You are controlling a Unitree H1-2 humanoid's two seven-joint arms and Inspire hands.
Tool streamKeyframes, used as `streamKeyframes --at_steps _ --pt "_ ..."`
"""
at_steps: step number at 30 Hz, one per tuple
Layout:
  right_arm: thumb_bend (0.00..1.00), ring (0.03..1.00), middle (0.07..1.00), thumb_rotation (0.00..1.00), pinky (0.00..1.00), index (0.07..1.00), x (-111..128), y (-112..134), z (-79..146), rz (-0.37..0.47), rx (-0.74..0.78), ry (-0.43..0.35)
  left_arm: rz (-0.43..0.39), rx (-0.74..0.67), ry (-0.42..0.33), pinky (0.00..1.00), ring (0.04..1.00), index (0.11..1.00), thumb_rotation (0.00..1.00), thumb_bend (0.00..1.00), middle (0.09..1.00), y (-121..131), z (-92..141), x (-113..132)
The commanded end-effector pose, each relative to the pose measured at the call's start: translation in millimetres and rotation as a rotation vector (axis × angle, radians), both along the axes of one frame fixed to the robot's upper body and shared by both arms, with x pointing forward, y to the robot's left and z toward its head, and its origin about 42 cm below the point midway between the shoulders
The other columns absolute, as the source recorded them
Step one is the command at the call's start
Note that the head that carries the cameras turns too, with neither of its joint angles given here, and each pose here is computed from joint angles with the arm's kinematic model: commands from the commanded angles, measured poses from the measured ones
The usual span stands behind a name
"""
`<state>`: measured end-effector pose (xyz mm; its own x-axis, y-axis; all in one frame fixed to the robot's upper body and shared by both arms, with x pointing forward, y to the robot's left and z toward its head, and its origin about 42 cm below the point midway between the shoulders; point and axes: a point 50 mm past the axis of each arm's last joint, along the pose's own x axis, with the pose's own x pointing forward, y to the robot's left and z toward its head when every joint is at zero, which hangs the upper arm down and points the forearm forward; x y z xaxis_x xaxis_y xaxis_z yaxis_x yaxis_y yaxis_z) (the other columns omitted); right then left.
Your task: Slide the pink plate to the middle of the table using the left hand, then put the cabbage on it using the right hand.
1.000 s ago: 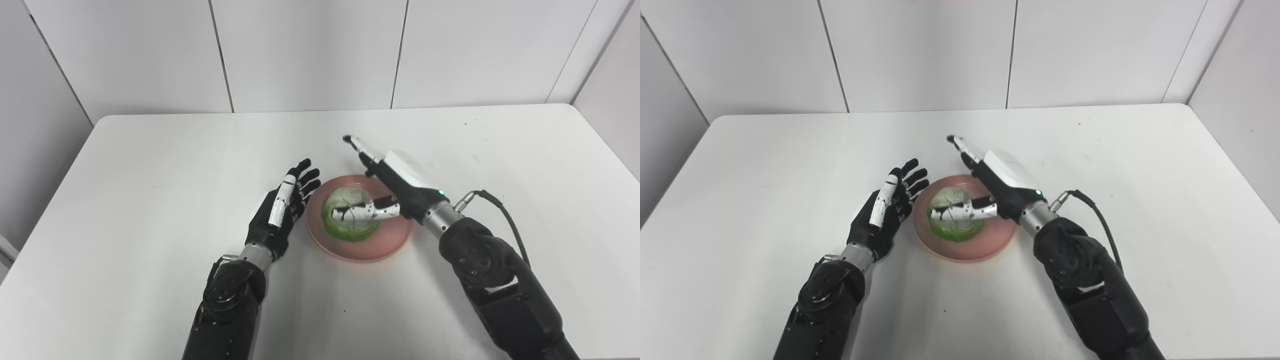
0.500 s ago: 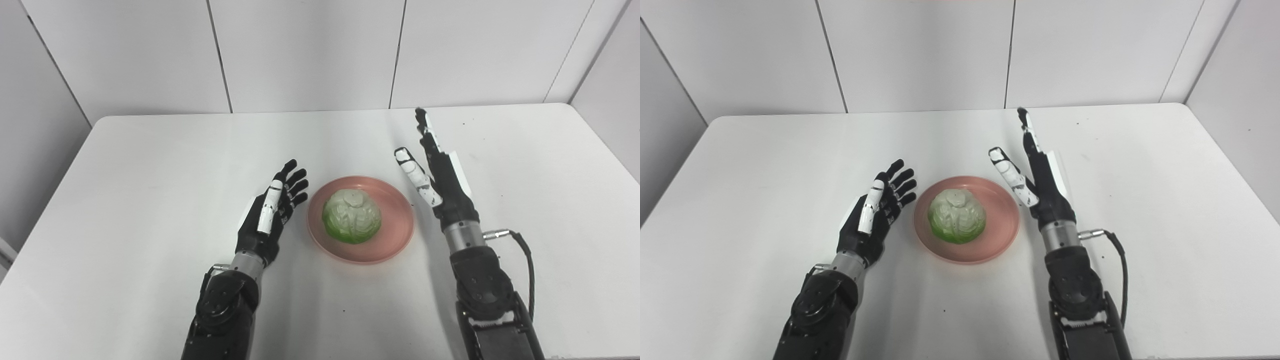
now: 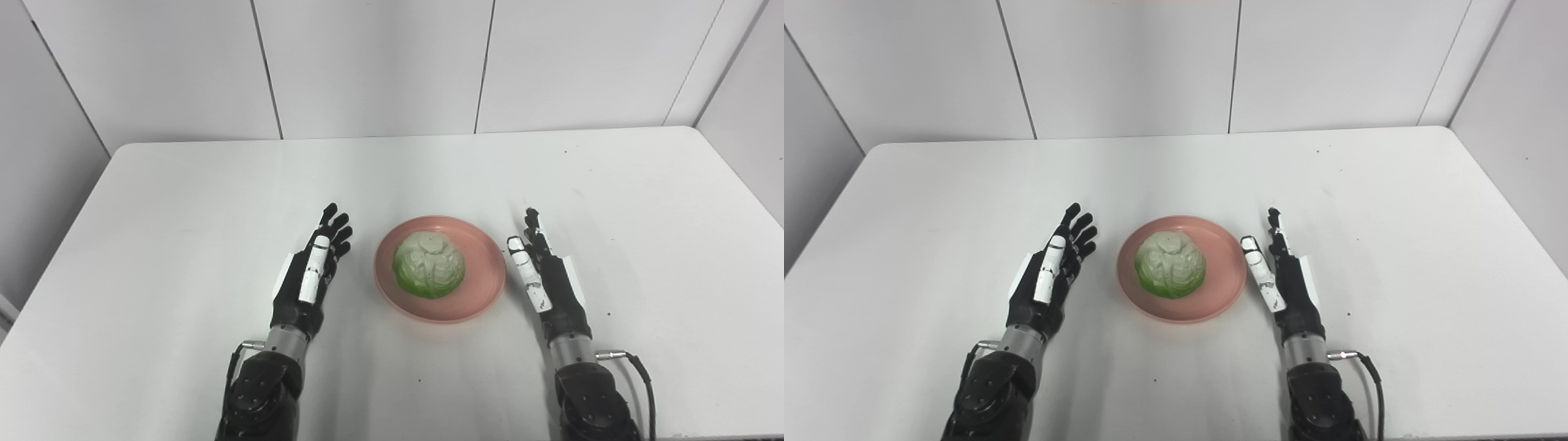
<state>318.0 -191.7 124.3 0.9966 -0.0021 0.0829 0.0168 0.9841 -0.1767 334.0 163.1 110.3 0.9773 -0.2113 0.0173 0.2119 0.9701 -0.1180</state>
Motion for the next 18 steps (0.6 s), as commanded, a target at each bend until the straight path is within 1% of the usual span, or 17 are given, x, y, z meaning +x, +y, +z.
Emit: streamKeyframes --at_steps 1,8,15,18 --pt "0.41 0.990 0.991 1.00 0.98 0.984 5.1 5.3 7.5 0.010 0.020 -0.056 0.023 0.024 0.049 0.95 0.947 0.961 1.00 0.42 0.959 9.7 -13.4 -6.8" --pt "0.35 0.967 0.971 1.00 0.97 0.966 6.1 4.0 2.8 0.014 0.022 -0.058 0.011 0.038 0.054 0.95 0.943 0.958 1.00 0.42 0.955 11.0 -14.5 -2.7" --pt "0.34 0.950 0.960 1.00 0.95 0.964 5.4 0.0 0.7 0.021 -0.006 -0.048 0.001 0.042 0.062 0.94 0.933 0.956 1.00 0.43 0.948 8.3 -15.6 0.6" --pt "0.33 0.950 0.959 1.00 0.95 0.962 5.5 -1.6 0.7 0.021 -0.004 -0.044 -0.003 0.047 0.062 0.93 0.929 0.953 1.00 0.42 0.945 6.8 -14.6 1.5"
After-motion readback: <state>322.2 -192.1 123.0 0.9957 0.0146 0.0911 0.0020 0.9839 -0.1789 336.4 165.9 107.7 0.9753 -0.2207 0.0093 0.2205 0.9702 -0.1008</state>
